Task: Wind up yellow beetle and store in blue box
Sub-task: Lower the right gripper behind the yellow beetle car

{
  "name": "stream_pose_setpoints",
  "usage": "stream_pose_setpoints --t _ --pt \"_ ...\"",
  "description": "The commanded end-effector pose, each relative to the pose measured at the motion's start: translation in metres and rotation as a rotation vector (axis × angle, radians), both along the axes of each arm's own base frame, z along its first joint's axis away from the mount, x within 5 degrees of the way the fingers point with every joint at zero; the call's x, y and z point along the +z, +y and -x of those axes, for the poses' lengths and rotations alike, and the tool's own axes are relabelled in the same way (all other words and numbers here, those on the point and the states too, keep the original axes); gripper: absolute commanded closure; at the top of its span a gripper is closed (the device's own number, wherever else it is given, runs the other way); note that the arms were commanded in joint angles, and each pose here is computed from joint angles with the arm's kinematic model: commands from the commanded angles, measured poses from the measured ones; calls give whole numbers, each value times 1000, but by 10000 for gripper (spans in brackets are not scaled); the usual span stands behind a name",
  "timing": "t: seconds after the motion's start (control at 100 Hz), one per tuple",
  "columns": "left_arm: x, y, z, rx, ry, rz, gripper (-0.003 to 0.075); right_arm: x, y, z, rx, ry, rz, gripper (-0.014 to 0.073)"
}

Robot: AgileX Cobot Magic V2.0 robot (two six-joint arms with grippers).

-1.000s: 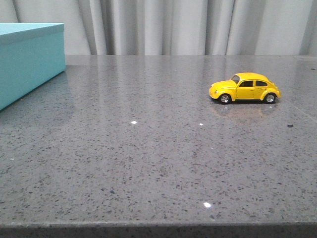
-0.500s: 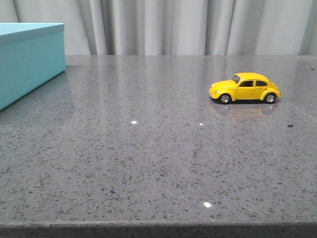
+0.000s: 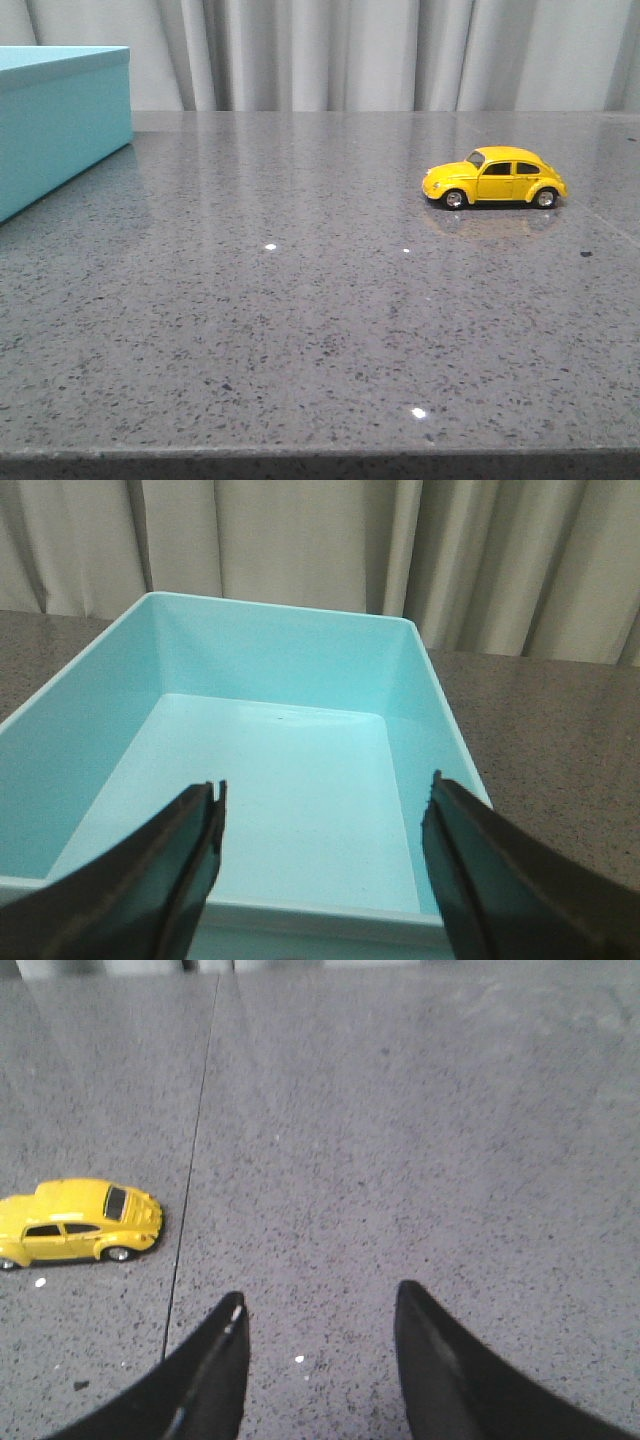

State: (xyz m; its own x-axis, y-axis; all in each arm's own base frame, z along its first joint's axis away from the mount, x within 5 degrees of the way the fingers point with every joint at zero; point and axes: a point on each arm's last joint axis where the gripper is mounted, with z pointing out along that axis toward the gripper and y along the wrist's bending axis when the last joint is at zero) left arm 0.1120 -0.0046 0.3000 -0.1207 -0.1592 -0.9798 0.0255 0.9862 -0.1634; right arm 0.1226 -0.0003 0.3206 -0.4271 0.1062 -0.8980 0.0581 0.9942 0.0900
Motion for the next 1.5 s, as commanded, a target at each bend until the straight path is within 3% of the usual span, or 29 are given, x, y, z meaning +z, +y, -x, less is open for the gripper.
stream_pose_setpoints --t 0.0,0.38,0.78,1.03,1.49 --pt "20 1 -2 11 -113 10 314 22 4 -17 27 -16 -4 232" --pt "20 0 -1 7 -101 10 314 42 49 -104 185 294 -10 147" --pt "20 0 -1 7 -101 10 314 37 102 -182 197 510 -55 148" --pt "20 0 -1 7 -101 10 314 19 127 -211 177 613 -72 148" --pt "20 0 -1 7 -101 10 314 -10 133 -227 134 705 -77 148"
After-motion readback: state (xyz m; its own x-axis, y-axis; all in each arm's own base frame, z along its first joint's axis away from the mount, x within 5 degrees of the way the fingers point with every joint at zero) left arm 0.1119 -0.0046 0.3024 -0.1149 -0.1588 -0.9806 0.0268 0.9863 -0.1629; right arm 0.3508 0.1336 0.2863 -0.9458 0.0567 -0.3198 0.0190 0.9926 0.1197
